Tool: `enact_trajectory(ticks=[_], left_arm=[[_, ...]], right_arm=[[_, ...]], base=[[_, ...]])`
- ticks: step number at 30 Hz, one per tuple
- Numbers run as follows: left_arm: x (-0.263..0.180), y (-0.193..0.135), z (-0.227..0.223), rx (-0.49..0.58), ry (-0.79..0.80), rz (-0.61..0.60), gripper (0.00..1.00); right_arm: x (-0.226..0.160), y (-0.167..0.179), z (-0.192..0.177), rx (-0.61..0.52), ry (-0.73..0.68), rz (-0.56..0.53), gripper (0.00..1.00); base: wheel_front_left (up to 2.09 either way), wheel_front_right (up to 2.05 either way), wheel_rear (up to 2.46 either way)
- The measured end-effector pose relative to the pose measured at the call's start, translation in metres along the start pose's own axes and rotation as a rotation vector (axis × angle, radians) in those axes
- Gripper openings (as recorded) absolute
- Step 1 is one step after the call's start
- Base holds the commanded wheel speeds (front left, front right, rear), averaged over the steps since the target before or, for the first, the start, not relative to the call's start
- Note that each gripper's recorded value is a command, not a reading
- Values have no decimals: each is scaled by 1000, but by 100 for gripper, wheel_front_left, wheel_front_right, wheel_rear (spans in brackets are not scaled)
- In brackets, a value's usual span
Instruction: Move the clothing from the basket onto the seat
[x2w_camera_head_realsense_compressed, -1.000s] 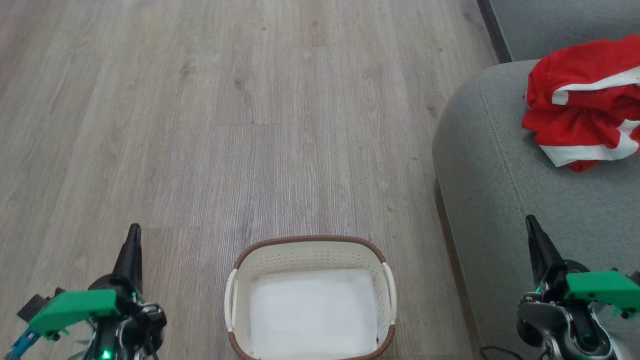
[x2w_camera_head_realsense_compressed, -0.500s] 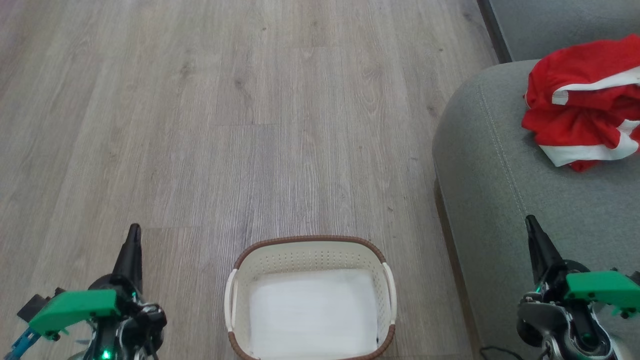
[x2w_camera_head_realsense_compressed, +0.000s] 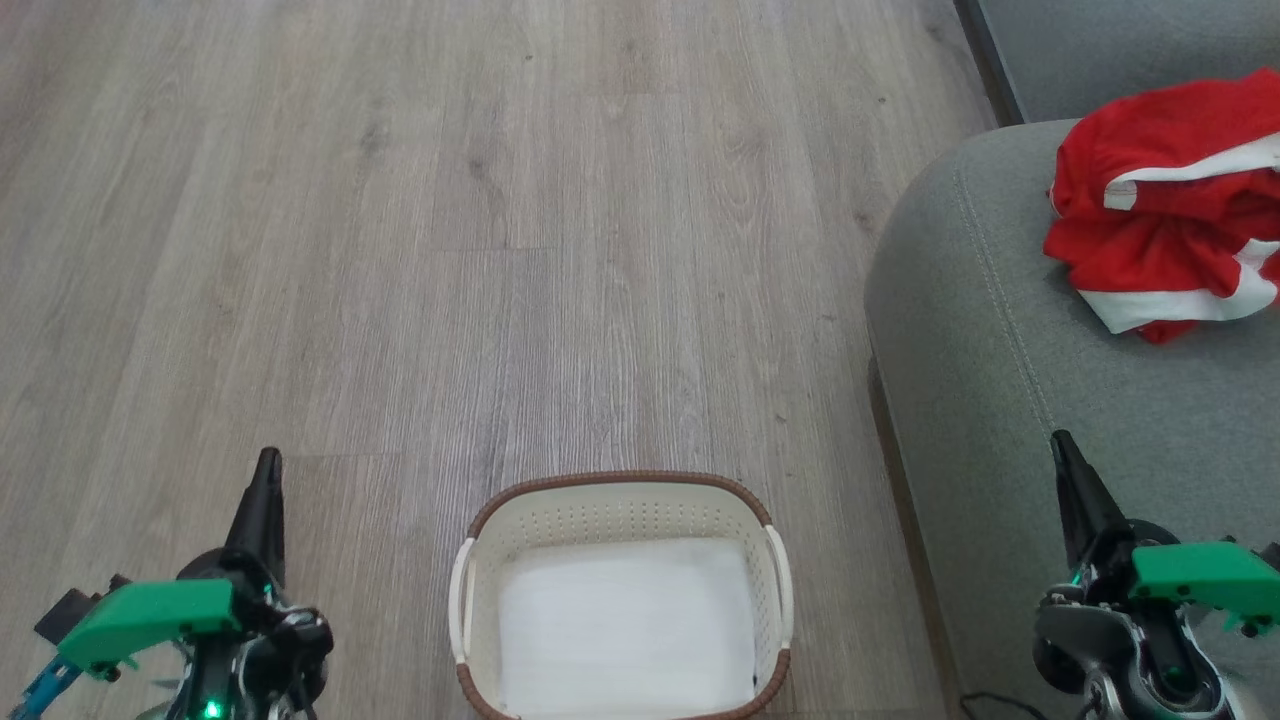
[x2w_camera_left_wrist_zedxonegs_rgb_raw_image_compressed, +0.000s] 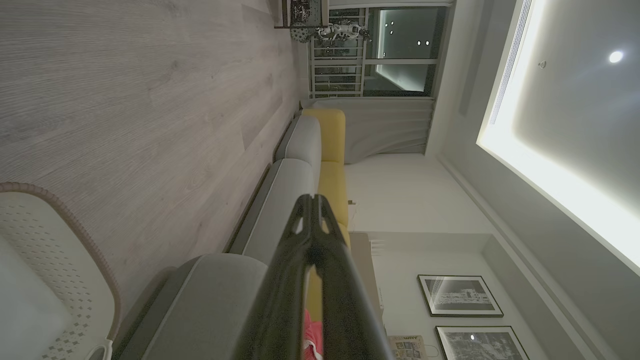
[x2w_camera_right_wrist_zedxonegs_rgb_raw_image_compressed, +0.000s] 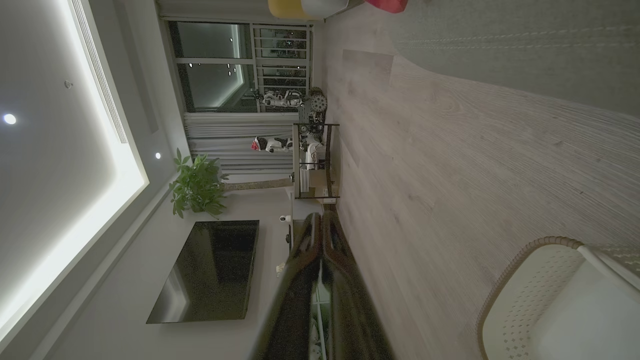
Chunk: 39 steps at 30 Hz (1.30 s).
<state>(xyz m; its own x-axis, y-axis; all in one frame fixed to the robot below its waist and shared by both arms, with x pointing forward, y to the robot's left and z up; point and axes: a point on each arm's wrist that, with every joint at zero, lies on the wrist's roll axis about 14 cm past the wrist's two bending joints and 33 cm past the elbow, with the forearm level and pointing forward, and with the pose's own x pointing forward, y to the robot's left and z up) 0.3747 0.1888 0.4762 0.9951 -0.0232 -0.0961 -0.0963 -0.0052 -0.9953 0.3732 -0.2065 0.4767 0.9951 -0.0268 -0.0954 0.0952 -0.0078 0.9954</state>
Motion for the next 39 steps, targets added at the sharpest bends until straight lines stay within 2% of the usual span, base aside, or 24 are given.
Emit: enact_trajectory(ticks=[39], left_arm=[[0, 0, 0, 0, 0, 0, 0]], right_arm=[[0, 0, 0, 0, 0, 0, 0]], base=[[0, 0, 0]])
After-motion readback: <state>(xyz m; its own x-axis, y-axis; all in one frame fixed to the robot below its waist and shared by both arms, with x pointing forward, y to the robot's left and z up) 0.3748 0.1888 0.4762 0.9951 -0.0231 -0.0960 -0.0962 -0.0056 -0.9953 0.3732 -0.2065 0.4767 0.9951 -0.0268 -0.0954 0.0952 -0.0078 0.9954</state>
